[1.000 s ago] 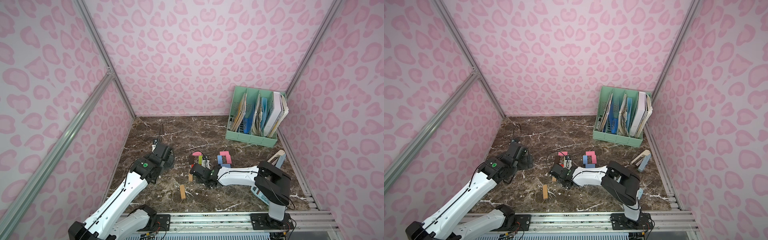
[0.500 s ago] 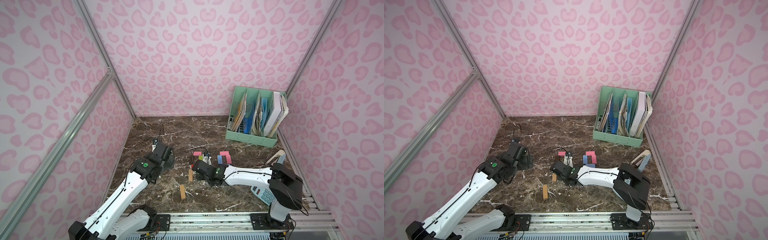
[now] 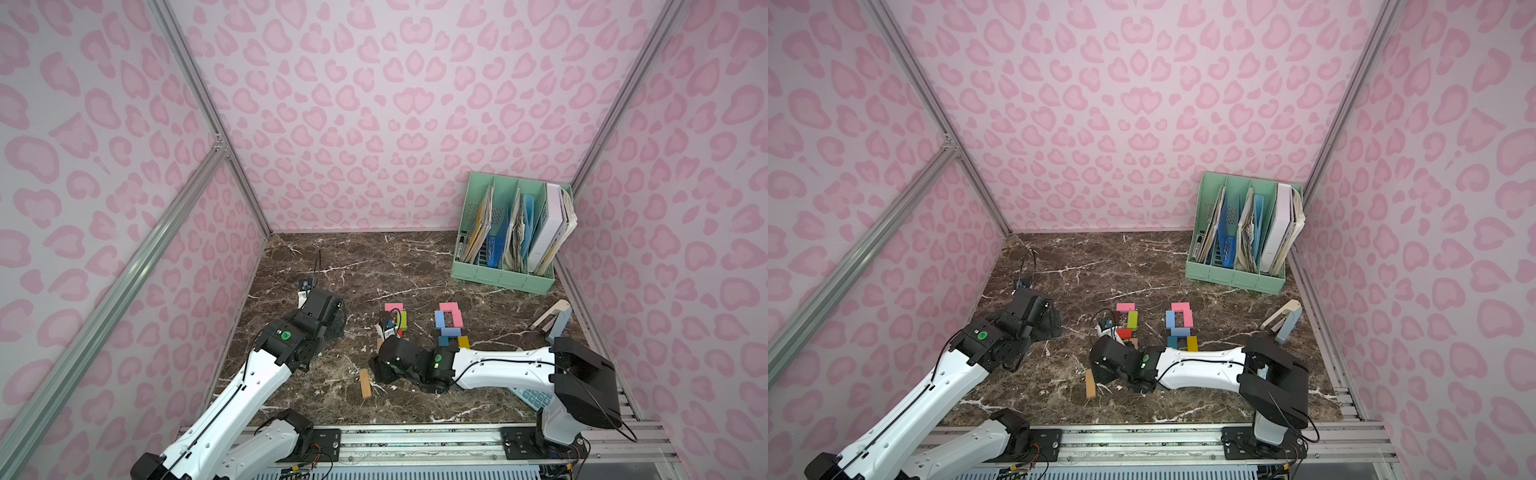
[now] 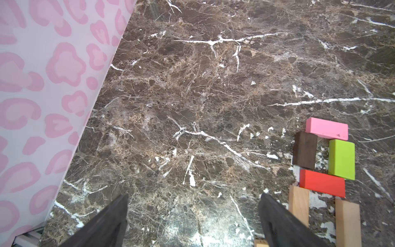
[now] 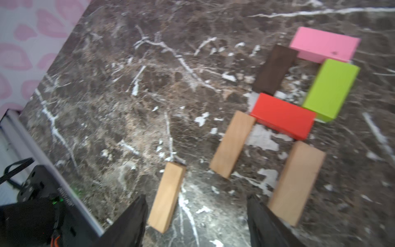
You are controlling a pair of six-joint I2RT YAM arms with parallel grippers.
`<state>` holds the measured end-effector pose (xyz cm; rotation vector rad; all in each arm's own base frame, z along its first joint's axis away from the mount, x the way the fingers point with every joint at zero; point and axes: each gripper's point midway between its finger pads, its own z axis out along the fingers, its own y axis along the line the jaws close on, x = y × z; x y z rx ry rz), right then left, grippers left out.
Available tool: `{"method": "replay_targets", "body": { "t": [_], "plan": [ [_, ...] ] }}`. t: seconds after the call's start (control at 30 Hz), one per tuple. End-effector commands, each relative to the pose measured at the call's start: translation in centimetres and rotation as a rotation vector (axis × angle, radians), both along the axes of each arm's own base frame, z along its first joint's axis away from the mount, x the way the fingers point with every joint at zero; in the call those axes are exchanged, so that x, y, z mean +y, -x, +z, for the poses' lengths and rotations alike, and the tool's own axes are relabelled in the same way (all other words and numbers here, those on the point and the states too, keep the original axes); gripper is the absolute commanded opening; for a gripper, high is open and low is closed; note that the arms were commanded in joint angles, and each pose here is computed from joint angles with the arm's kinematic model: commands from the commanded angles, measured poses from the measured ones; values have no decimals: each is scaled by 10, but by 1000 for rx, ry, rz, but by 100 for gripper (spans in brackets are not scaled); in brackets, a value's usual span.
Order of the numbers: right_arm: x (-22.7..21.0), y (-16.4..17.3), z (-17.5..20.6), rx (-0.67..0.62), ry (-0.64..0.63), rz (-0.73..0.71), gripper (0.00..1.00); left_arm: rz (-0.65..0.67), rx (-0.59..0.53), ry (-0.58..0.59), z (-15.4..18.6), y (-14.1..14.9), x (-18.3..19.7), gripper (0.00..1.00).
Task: Assemble the number 8 with building blocks
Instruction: Adjust the building block at the center of the board.
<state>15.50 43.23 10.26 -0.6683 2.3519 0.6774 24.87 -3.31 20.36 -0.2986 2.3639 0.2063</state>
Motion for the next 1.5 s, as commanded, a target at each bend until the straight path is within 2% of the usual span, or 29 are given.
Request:
{"method": "replay_targets", "body": {
  "t": [0.0, 0.2, 0.4, 0.6, 0.83, 1.0, 1.1, 1.17, 1.47],
  "plan": [
    [24, 15, 1, -31, -9, 112, 81, 47, -14, -28, 3, 4, 11, 99],
    [37, 26, -23, -50, 112, 133, 82, 86, -61, -50, 11, 7, 21, 99],
    [37, 28, -39, -81, 223, 126, 76, 92, -101, -61, 15, 7, 26, 99],
    [32, 32, -62, -47, 315, 118, 72, 101, -110, -62, 16, 8, 28, 99],
    [34, 35, -69, -51, 361, 112, 67, 103, -107, -67, 17, 8, 29, 99],
    [33, 40, -80, -35, 383, 143, 57, 104, -108, -70, 16, 8, 29, 99],
    [30, 41, -82, -36, 391, 158, 44, 104, -105, -74, 16, 8, 30, 99],
    [28, 44, -82, -39, 392, 185, 39, 105, -106, -74, 16, 8, 30, 99],
    [-26, 55, -89, -125, 466, 404, 34, 102, -99, -75, 15, 8, 29, 99]
  ]
}}
